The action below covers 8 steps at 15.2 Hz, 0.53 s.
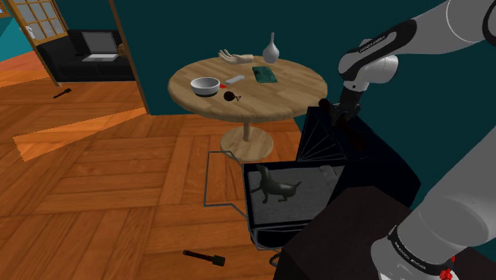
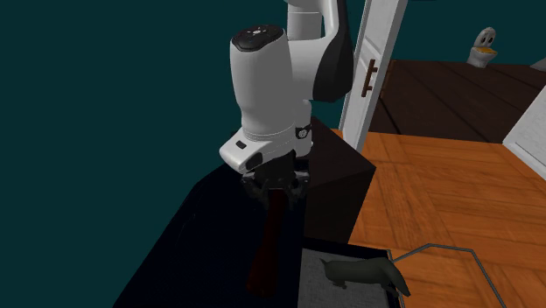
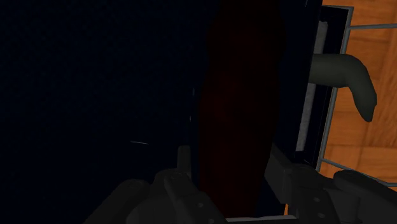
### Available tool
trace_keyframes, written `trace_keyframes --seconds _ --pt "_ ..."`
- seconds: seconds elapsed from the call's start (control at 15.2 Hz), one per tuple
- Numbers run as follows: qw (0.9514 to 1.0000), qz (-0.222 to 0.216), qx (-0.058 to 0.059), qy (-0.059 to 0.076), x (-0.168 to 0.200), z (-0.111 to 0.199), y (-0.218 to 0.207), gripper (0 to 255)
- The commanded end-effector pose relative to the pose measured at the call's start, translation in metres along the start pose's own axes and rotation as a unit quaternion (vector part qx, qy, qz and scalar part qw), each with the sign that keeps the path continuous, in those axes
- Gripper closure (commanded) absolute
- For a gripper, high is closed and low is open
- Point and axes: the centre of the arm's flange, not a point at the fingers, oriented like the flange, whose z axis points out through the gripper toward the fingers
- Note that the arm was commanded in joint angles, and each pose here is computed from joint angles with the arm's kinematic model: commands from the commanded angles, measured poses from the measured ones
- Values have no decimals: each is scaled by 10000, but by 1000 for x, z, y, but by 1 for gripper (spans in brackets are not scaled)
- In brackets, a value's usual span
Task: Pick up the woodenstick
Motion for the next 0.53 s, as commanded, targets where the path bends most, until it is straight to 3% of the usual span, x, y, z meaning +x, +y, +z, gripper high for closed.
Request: trace_keyframes --seconds 0.0,0.46 --pt "10000 -4 -2 0 0 0 0 255" --pt "10000 -4 -1 0 0 -15 -1 255"
